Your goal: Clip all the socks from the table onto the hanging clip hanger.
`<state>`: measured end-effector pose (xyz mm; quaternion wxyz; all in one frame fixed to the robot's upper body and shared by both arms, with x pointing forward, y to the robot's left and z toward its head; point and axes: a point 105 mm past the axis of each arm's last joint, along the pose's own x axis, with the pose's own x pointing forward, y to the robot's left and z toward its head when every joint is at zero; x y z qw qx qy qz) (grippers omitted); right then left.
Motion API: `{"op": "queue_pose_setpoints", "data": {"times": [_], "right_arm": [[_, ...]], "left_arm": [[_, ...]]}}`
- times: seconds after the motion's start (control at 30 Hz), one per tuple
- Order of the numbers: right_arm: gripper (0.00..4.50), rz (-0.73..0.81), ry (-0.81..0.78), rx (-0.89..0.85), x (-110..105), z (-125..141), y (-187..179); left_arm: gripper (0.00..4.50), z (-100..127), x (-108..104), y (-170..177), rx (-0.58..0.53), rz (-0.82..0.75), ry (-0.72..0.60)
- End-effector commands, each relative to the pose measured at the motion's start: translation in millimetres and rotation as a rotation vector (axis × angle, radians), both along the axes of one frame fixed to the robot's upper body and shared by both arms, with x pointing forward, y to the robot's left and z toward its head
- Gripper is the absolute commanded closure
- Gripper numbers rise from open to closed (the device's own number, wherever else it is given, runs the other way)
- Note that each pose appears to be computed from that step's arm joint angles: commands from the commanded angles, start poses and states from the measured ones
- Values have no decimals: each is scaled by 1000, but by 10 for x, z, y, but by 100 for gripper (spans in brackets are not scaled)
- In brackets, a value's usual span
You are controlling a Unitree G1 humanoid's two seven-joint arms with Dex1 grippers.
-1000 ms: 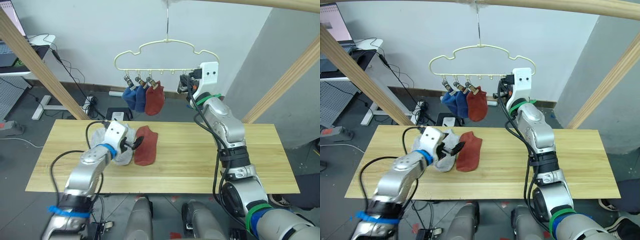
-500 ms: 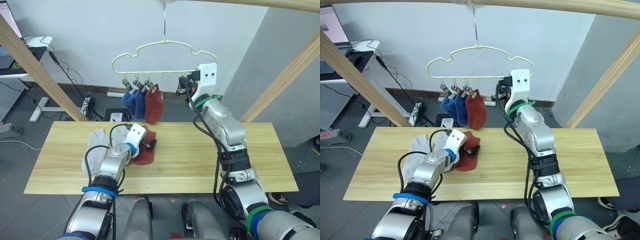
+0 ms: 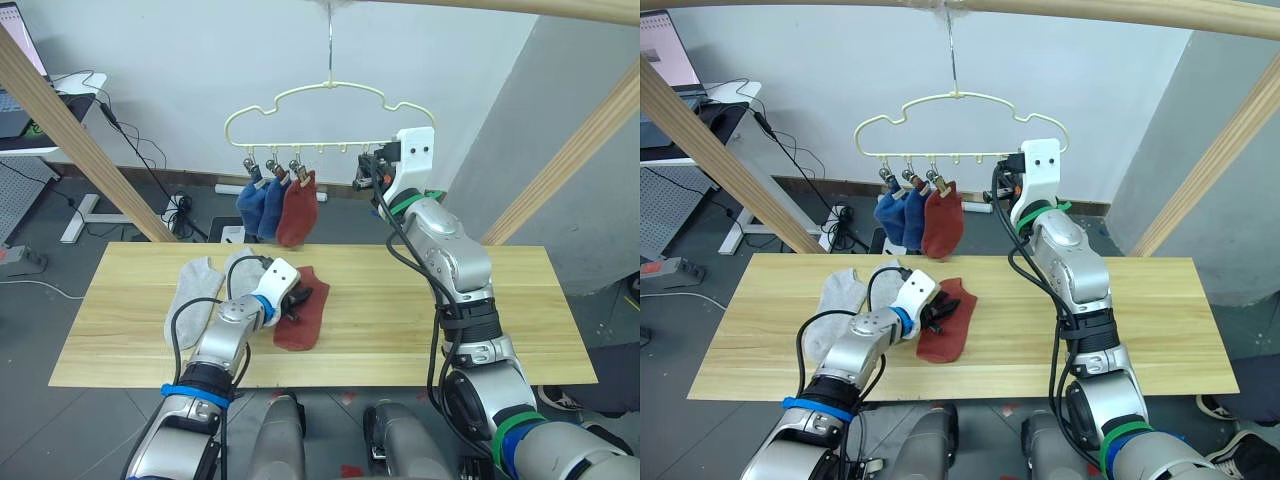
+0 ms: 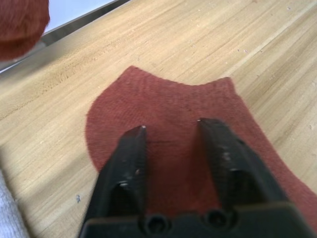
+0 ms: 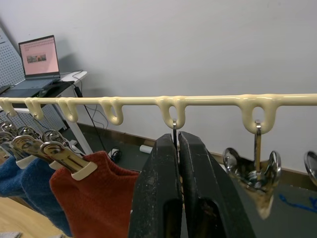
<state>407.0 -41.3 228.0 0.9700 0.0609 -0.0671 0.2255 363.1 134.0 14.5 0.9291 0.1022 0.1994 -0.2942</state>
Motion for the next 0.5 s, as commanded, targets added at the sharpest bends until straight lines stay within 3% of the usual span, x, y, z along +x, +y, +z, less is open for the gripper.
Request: {"op": "queue_pose_setpoints", "data": {"times": [0.03,0.13,0.5], "right_arm": [[450,7,-17,7,-17,46,-5],[450,9,-17,5,-14,42,-7],[450,9,-19,0,-25,28,-24]], "left_arm": [[377,6,-68,-17,-1,-39,-5],[446,84,-78,-30,-29,-59,-38],[446,570,-233,47,-212,-124,-91]]}}
